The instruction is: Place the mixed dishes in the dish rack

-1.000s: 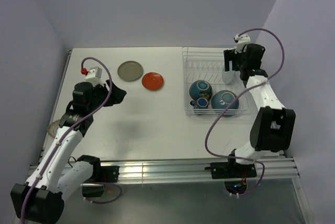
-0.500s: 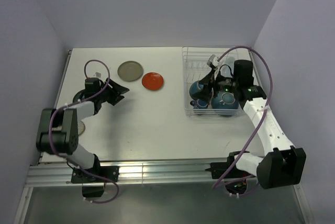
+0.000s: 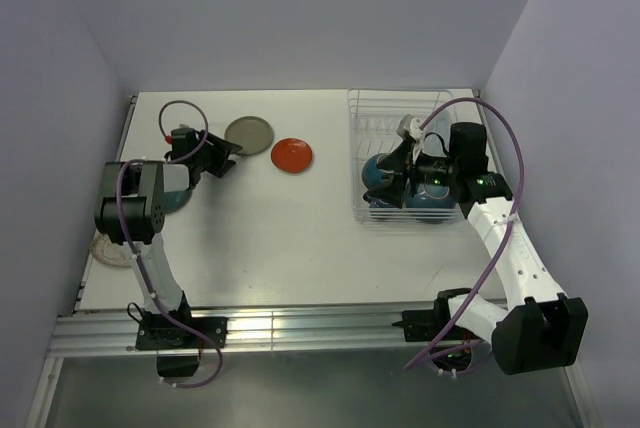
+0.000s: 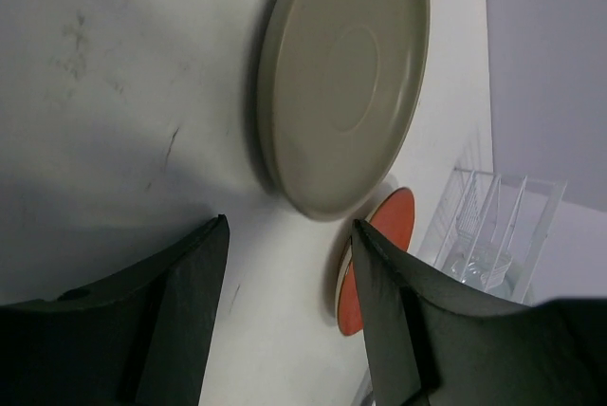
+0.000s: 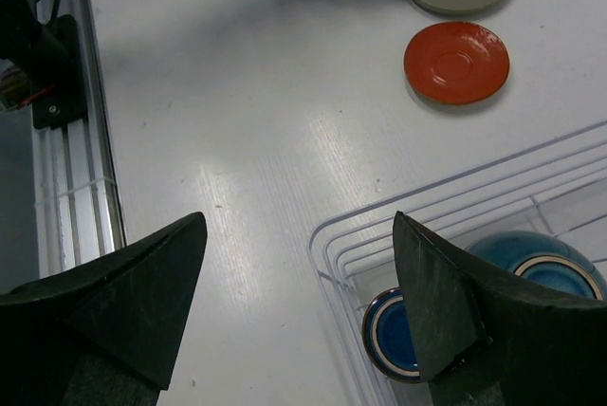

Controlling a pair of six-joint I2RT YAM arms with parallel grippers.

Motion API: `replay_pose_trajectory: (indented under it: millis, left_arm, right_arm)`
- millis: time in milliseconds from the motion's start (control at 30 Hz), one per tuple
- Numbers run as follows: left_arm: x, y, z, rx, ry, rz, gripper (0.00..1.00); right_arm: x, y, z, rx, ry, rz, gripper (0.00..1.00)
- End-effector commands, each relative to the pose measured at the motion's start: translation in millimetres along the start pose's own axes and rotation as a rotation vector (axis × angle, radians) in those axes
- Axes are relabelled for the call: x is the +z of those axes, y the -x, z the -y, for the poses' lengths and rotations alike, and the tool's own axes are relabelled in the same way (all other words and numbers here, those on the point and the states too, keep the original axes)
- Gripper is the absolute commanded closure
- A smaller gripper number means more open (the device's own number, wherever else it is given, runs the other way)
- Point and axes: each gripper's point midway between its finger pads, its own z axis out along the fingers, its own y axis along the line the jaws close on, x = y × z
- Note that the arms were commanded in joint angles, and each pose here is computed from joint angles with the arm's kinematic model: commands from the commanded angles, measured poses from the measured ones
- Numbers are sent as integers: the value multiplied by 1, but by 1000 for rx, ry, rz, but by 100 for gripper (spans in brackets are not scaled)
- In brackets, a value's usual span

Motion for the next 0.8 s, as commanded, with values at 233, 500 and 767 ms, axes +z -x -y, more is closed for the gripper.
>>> replay_pose_trajectory:
  millis: [233, 500, 767]
  left_arm:
    - [38, 27, -24, -18, 163, 66, 46]
    - [43, 28, -31, 25, 209, 39, 65]
    - [41, 21, -27, 63, 178, 3, 95]
  right_arm:
    - [-8, 5, -1, -34, 11, 25, 14]
    - [-9, 3, 2, -22, 5, 29, 14]
    - [-13, 3, 4, -12, -1, 39, 14]
